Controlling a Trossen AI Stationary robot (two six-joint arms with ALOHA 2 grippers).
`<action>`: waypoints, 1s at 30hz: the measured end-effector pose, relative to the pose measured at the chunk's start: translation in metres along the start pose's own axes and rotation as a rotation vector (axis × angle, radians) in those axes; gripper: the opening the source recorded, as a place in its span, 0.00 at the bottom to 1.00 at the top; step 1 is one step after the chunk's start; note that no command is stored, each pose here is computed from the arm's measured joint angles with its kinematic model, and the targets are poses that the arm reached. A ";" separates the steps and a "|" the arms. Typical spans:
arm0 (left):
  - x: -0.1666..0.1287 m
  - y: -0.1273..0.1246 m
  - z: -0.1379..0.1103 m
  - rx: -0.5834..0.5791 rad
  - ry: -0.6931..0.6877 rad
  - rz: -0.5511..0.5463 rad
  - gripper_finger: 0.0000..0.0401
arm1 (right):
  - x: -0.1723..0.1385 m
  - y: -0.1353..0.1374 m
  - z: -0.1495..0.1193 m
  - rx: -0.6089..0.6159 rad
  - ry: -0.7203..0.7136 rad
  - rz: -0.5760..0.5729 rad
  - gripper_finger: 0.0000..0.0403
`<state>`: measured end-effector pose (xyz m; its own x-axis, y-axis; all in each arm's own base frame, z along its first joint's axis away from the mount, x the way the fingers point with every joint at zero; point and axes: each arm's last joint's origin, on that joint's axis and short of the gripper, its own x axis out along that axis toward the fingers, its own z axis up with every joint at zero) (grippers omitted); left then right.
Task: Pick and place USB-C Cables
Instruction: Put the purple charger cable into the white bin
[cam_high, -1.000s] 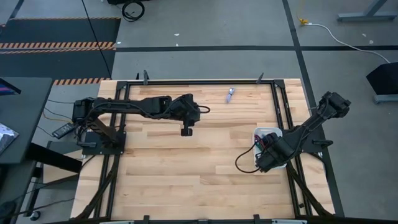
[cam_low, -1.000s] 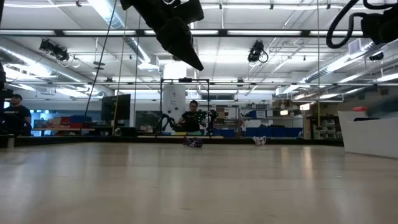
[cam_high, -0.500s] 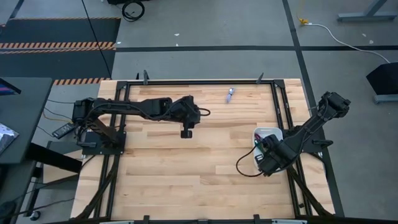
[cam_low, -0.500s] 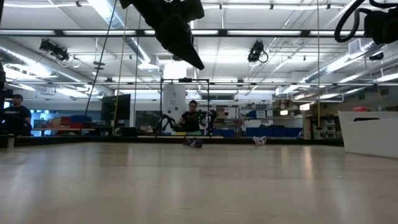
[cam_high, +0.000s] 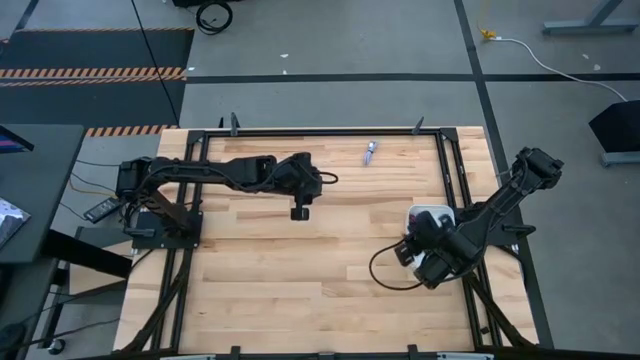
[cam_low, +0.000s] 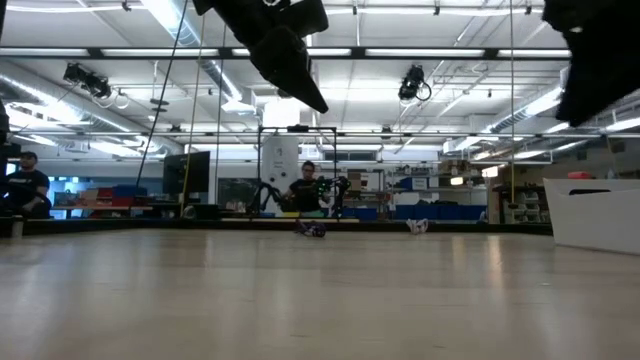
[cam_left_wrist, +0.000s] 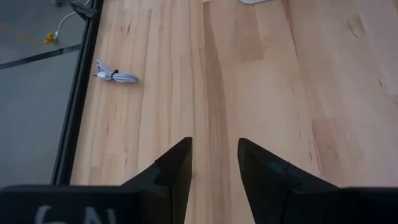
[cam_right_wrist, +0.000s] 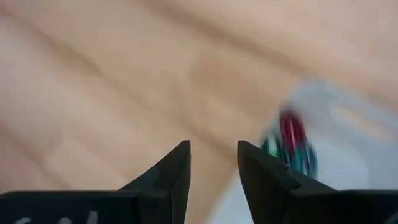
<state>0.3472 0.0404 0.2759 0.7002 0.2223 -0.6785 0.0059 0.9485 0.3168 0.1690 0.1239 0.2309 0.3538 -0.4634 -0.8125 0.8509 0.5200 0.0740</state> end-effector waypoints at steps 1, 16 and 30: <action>0.000 0.000 0.000 0.000 0.000 0.000 0.34 | 0.001 0.001 0.003 -0.011 -0.053 0.010 0.34; 0.001 0.010 0.000 -0.400 -0.013 0.136 0.34 | 0.009 0.006 0.044 -0.296 -0.774 -0.110 0.34; 0.066 0.039 -0.031 -0.532 0.082 0.189 0.34 | -0.004 -0.002 0.058 -0.417 -0.889 -0.193 0.34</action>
<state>0.3713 0.0995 0.2229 0.5962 0.3959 -0.6984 -0.4892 0.8689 0.0749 0.1885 0.0831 0.2677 0.5305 -0.8462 -0.0494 0.7806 0.5104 -0.3606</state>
